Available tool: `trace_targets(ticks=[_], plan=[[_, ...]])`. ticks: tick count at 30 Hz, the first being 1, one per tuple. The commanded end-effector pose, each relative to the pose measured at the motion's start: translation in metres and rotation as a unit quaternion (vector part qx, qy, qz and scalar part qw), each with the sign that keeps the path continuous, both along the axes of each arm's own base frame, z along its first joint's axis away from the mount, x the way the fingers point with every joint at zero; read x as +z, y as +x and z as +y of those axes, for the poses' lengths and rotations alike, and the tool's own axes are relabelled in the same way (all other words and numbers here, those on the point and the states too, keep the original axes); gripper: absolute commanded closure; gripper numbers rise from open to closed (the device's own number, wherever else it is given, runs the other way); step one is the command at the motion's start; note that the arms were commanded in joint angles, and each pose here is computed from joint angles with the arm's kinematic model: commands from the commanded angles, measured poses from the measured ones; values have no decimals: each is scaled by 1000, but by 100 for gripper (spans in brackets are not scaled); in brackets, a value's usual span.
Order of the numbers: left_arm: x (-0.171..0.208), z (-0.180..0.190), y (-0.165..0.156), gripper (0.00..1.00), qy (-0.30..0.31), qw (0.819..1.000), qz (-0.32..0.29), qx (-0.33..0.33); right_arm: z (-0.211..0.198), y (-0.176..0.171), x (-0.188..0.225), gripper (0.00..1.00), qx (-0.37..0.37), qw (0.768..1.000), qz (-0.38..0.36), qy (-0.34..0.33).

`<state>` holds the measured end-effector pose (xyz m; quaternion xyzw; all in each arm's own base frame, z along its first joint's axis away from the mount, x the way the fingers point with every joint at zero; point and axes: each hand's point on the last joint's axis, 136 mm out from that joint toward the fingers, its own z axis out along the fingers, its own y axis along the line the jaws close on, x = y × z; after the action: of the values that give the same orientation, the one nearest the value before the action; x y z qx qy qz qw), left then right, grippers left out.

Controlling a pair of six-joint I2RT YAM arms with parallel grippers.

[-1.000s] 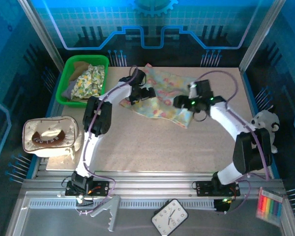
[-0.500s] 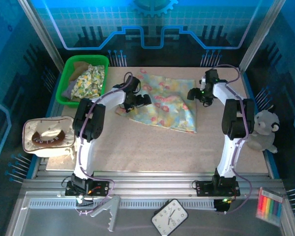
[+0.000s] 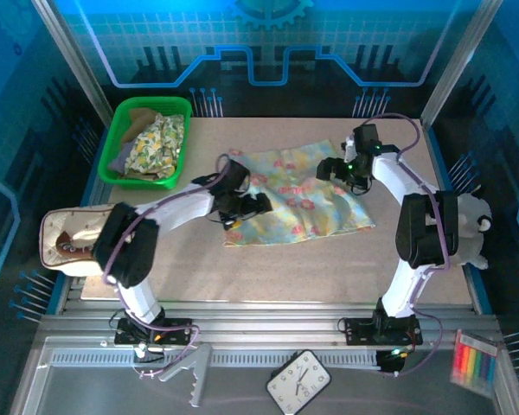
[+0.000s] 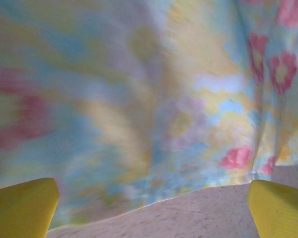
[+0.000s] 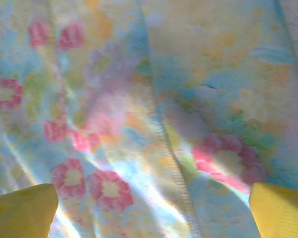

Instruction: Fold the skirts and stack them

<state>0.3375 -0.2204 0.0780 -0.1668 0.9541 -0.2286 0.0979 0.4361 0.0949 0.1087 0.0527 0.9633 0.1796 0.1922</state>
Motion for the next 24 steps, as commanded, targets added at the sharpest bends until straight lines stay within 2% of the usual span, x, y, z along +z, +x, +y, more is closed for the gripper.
trace_targets(ticks=[1,5,9,12,15,19,24], plan=[[-18,77,-25,1,89,992,47,77,31,4,24,0,16,1000,-21,14],[-27,89,-47,2,72,994,72,37,64,13,33,0,34,998,-33,30],[-32,69,-52,13,12,997,79,1,101,20,30,0,63,997,-33,38],[-33,59,-45,26,-10,997,73,-5,123,23,25,0,80,996,-28,36],[-35,58,-41,38,3,997,69,-15,139,24,18,0,91,995,-27,30],[-42,58,-42,52,53,995,78,-43,148,23,10,0,92,995,-17,34],[-47,55,-46,60,101,989,81,-65,148,22,5,0,90,995,-11,38]])
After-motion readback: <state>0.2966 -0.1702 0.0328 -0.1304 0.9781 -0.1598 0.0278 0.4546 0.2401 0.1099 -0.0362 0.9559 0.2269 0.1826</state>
